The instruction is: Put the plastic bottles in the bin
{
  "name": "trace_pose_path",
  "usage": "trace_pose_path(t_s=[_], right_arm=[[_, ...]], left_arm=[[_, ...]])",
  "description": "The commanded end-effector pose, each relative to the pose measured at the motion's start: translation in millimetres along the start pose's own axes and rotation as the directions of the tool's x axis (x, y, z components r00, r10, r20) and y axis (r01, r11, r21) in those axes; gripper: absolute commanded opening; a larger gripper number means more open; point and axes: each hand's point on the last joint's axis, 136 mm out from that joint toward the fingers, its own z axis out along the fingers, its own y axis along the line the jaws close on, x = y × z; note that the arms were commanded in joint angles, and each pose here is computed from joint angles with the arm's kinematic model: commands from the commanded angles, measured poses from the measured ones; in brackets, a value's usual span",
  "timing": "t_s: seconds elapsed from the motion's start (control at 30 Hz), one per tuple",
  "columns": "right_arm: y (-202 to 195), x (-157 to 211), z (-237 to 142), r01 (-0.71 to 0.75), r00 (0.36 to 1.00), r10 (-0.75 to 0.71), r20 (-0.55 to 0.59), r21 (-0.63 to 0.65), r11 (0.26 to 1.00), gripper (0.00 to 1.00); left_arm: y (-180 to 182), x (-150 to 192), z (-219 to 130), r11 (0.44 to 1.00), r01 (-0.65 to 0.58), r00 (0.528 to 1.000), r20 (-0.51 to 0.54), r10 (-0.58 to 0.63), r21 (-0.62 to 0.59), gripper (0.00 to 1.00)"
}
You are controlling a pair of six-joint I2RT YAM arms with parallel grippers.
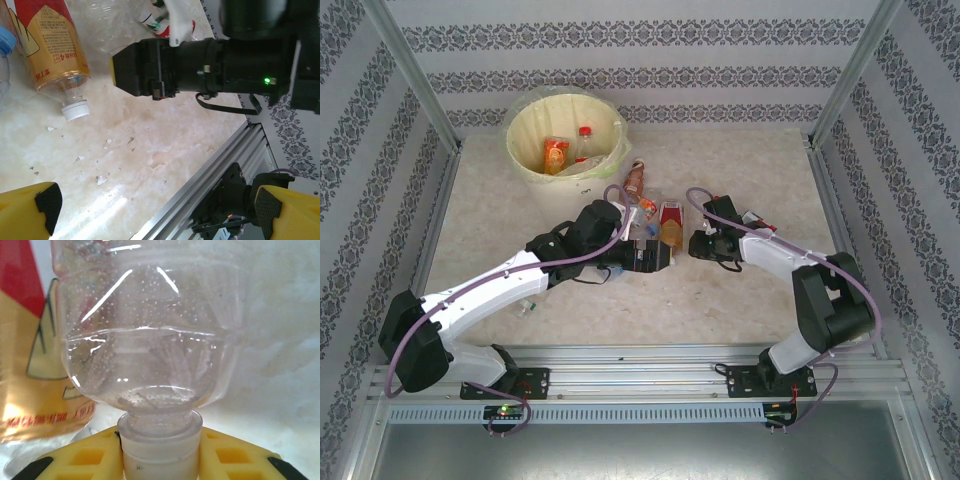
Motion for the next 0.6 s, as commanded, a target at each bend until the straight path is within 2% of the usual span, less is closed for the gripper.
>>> trace_pose_path(t_s=[0.0, 0.23, 0.57], right_arm=[[-0.8, 3.7, -17.8, 0.030, 0.999, -0.029, 0.019, -0.022, 0.999, 0.33], [13.7, 17.7, -55.0, 0.057, 0.997, -0.051, 0.057, -0.104, 0.993, 0.30], [50.3, 42.7, -111.1, 0.082, 0.995, -0.060, 0.081, -0.302, 0.950, 0.28]], left_arm=[[-5.5, -4.2, 8.3, 0.999, 0.045, 0.999, 0.020, -0.046, 0.028, 1.00], [-7.2, -18.9, 18.3, 0.989, 0.125, 0.988, 0.076, -0.132, 0.080, 1.00], [-26.7, -49.1, 33.2, 0.969, 0.118, 0.975, 0.161, -0.155, 0.219, 1.00]])
